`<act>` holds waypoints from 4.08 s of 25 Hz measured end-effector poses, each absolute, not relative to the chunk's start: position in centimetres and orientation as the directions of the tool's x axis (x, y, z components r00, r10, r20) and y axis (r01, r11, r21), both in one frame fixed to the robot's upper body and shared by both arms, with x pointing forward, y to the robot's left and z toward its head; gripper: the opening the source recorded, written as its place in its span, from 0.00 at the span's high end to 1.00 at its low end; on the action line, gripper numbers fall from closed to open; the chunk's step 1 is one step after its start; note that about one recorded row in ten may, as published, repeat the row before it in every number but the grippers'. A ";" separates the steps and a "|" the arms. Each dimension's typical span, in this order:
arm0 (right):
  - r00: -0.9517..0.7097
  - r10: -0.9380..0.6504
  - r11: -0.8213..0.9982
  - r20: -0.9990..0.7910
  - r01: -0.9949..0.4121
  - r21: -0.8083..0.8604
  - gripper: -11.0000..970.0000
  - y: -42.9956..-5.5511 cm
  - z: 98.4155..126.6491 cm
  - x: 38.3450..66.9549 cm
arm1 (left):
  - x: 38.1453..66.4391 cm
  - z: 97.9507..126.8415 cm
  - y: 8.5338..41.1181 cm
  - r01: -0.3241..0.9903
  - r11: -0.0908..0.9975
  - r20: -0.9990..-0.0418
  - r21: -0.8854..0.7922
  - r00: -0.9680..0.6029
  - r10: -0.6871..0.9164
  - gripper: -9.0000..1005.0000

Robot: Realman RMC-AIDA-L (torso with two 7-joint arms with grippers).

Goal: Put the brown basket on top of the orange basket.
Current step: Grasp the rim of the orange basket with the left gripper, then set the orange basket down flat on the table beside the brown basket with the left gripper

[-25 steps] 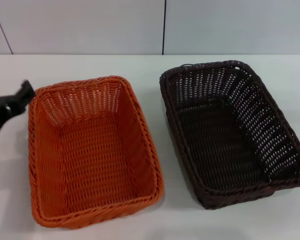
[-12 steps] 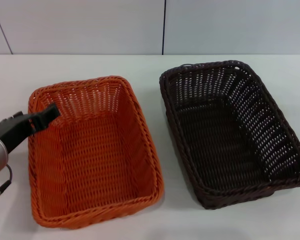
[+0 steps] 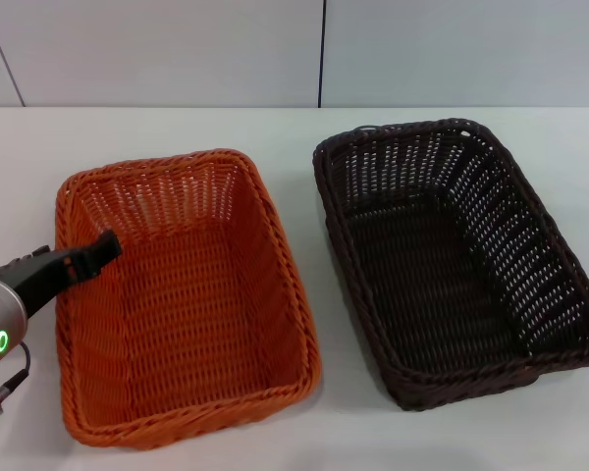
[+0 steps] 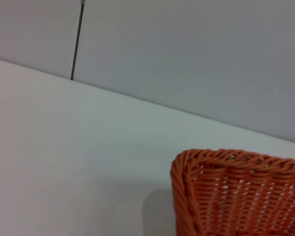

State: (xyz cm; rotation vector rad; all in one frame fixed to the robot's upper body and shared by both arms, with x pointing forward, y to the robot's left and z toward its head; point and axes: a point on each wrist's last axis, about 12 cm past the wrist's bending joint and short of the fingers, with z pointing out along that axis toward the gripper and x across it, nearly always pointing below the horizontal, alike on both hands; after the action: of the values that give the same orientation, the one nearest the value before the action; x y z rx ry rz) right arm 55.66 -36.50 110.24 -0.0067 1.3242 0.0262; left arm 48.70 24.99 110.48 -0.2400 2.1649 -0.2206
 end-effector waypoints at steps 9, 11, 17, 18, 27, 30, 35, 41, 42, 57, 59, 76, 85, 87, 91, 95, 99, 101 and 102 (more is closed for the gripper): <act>0.246 0.015 0.999 -0.969 -0.035 0.006 0.56 -36.2 110.2 55.6 | 48.7 110.0 25.5 -0.106 0.969 -0.781 -0.221 -0.576 -0.241 0.20; 0.246 0.015 0.999 -0.969 -0.036 0.006 0.56 -36.2 110.3 55.6 | 48.5 109.9 25.6 -0.109 0.969 -0.778 -0.220 -0.580 -0.242 0.20; 0.252 0.014 0.999 -0.968 -0.037 0.005 0.56 -36.1 110.4 55.6 | 48.3 109.6 25.5 -0.108 0.971 -0.772 -0.214 -0.591 -0.236 0.20; 0.253 0.014 0.999 -0.967 -0.037 0.005 0.56 -36.1 110.4 55.6 | 48.3 109.6 25.5 -0.108 0.971 -0.772 -0.214 -0.591 -0.236 0.22; 0.254 0.014 0.999 -0.967 -0.046 0.003 0.56 -35.9 110.5 55.6 | 48.2 109.5 25.3 -0.084 0.977 -0.773 -0.196 -0.600 -0.207 0.43; 0.254 0.014 0.999 -0.967 -0.045 0.003 0.56 -35.9 110.4 55.6 | 48.2 109.4 25.4 -0.078 0.981 -0.775 -0.180 -0.603 -0.190 0.49; 0.253 0.017 0.999 -0.967 -0.043 0.006 0.56 -36.0 110.4 55.5 | 48.3 109.6 25.3 -0.050 0.988 -0.791 -0.147 -0.594 -0.148 0.64; 0.254 0.021 0.999 -0.967 -0.041 0.011 0.56 -36.0 110.2 55.3 | 48.5 110.6 25.5 -0.014 0.995 -0.826 -0.094 -0.557 -0.086 0.79; 0.254 0.021 0.999 -0.967 -0.041 0.011 0.56 -36.0 110.2 55.2 | 48.7 110.8 26.0 -0.007 0.997 -0.832 -0.078 -0.550 -0.069 0.80; 0.240 0.021 1.000 -0.971 -0.011 0.019 0.56 -36.8 109.5 54.0 | 53.1 116.0 31.7 0.166 0.983 -0.869 0.071 -0.474 0.143 0.80; 0.238 0.021 1.000 -0.971 -0.008 0.020 0.56 -36.9 109.5 54.0 | 53.9 116.7 32.1 0.190 0.979 -0.864 0.079 -0.476 0.162 0.81; 0.231 0.018 0.999 -0.973 0.027 0.025 0.56 -37.7 109.2 53.6 | 56.7 120.9 33.3 0.381 0.922 -0.887 0.068 -0.399 0.230 0.82; 0.230 0.015 0.999 -0.973 0.030 0.023 0.56 -37.9 109.1 53.4 | 56.7 121.8 33.8 0.498 0.860 -0.952 -0.112 -0.301 0.050 0.82; 0.232 0.015 0.999 -0.973 0.030 0.022 0.56 -37.9 109.2 53.4 | 57.0 121.6 34.8 0.577 0.787 -0.953 -0.220 -0.298 -0.048 0.82; 0.239 0.015 1.000 -0.971 0.023 0.021 0.56 -37.8 109.2 53.3 | 57.1 119.5 35.6 0.705 0.558 -0.893 -0.438 -0.415 -0.177 0.82; 0.243 0.015 1.000 -0.970 0.016 0.019 0.56 -37.6 109.2 53.2 | 57.0 118.0 35.6 0.683 0.512 -0.849 -0.521 -0.477 -0.226 0.82; 0.249 0.013 1.000 -0.968 0.008 0.016 0.56 -37.5 109.3 53.1 | 57.7 120.4 35.1 0.728 0.573 -0.907 -0.378 -0.414 -0.072 0.82; 0.248 0.014 1.000 -0.969 0.002 0.015 0.56 -37.4 109.3 53.2 | 57.9 120.9 35.8 0.715 0.626 -0.911 -0.311 -0.412 0.017 0.82; 0.248 0.015 1.000 -0.969 0.000 0.015 0.56 -37.3 109.3 53.2 | 58.0 121.2 36.0 0.707 0.646 -0.912 -0.288 -0.409 0.041 0.82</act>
State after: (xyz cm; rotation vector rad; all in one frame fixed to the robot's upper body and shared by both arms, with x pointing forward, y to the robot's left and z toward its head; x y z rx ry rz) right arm 53.18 -37.27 109.27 0.0129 1.3205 0.0105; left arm 57.99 36.05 121.16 0.5945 1.8644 -0.8343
